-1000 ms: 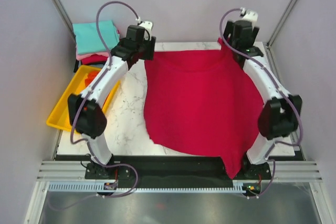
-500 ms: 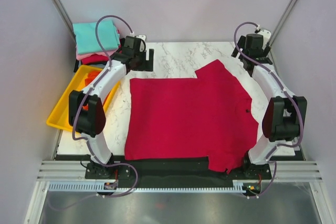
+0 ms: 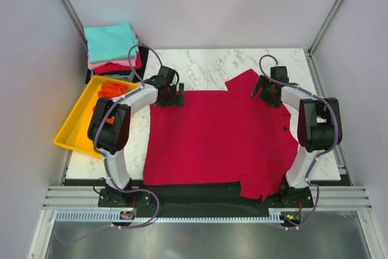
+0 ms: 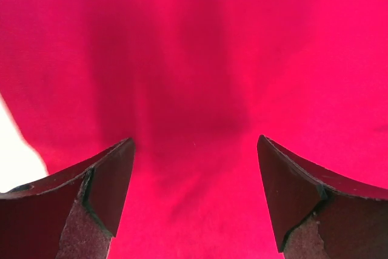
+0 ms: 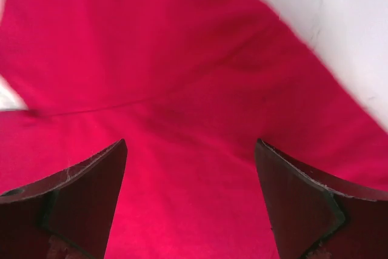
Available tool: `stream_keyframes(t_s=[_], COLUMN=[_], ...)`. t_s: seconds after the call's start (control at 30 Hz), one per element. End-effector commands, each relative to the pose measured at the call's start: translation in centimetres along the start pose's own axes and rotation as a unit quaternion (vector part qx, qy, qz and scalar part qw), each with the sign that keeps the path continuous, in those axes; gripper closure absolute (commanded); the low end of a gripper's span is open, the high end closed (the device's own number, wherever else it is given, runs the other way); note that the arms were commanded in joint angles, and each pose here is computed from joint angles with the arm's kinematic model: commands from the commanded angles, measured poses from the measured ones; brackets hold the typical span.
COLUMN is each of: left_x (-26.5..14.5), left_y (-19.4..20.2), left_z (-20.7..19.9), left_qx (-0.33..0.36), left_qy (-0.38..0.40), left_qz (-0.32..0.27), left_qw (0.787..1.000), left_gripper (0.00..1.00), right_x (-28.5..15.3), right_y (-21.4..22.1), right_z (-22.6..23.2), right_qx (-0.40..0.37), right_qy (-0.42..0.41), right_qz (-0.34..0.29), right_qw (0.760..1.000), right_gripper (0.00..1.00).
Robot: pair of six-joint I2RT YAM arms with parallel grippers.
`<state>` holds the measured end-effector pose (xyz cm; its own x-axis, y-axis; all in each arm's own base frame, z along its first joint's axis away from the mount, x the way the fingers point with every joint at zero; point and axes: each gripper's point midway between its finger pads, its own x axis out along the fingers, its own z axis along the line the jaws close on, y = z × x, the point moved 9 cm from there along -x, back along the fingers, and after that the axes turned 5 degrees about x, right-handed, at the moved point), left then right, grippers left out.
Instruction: Fold and stack the t-shirts
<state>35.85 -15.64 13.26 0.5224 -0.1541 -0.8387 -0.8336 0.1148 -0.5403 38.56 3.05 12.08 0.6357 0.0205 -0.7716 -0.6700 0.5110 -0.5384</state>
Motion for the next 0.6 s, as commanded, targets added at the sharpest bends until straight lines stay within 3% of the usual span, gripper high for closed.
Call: stream_keyframes(t_s=[0.0,0.27,0.47,0.5,0.57], left_x=[2.0,7.5,9.4,10.8,11.0], left_y=[-0.4,-2.8,-7.3,-6.8,-9.2], left_z=[-0.1,1.0,2.6,3.3,3.5], left_qx=[-0.039,-0.057,-0.05,-0.048,-0.047], left_qy=[-0.007,-0.027,-0.03,-0.035,-0.028], left_qz=[-0.007,0.024,0.003,0.023,-0.001], left_qw=[0.999,0.998,0.998,0.998,0.998], left_gripper=[0.11,0.12,0.13,0.13,0.13], right_x=[2.0,8.1,11.3,11.8,13.1], right_y=[0.4,-0.9,-3.7,-3.9,-5.2], right_z=[0.2,0.0,2.0,2.2,3.0], right_qx=[0.012,0.029,0.047,0.047,0.046], right_qy=[0.003,0.032,0.014,0.014,0.003], right_qz=[0.037,0.061,0.053,0.053,0.043], right_qw=[0.999,0.997,0.997,0.997,0.998], right_gripper=[0.06,0.06,0.07,0.07,0.06])
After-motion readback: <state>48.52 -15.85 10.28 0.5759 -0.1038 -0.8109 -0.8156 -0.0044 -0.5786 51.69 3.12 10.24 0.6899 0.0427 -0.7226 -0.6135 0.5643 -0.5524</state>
